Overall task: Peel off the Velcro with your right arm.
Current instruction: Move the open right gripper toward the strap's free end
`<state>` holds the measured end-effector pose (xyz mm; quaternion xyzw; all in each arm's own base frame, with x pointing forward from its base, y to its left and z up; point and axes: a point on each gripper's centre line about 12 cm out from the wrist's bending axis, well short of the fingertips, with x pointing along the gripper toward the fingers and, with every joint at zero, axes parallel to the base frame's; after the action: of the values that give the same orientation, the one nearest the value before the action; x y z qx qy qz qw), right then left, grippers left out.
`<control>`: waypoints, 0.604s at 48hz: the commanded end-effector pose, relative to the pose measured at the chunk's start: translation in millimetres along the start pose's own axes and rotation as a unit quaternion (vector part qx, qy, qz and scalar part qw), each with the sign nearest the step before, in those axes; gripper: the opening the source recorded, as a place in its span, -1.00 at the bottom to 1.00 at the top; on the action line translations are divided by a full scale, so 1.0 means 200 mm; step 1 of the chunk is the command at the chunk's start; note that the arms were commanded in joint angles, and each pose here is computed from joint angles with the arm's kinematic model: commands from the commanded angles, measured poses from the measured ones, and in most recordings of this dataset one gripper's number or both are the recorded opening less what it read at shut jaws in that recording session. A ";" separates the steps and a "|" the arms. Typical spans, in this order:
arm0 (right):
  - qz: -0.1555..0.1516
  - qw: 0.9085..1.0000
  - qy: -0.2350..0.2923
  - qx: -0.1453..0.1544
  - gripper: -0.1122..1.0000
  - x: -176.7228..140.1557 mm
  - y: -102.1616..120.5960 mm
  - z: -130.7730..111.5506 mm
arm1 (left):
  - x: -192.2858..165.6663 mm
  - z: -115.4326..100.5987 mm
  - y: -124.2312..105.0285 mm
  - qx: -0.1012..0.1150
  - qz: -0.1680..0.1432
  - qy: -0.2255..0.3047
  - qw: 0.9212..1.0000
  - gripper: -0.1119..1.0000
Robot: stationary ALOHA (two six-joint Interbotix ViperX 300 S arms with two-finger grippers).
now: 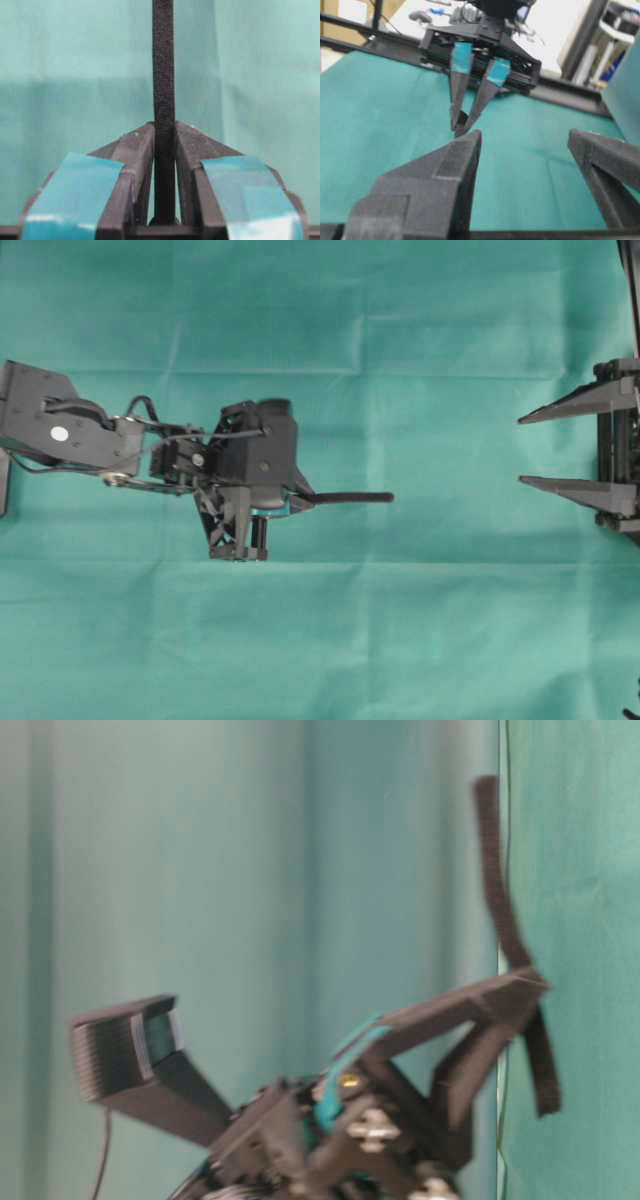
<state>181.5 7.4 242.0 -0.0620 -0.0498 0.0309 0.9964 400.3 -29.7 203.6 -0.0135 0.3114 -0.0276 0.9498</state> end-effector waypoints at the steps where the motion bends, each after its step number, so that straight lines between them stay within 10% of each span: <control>1: 0.006 1.000 -0.017 -0.016 -0.06 0.03 0.00 0.06 | -0.07 0.08 -0.01 -0.009 -0.004 -0.042 0.999 -0.62; 29: 0.028 0.986 0.040 -0.160 -0.06 0.23 -0.01 0.01 | -0.18 0.09 0.00 -0.108 -0.018 -0.122 0.987 -0.62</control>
<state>218.0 8.9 242.5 -0.2159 -0.0080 0.0490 0.9751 382.7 -28.6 223.5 -0.1138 0.2232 -0.0077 0.9681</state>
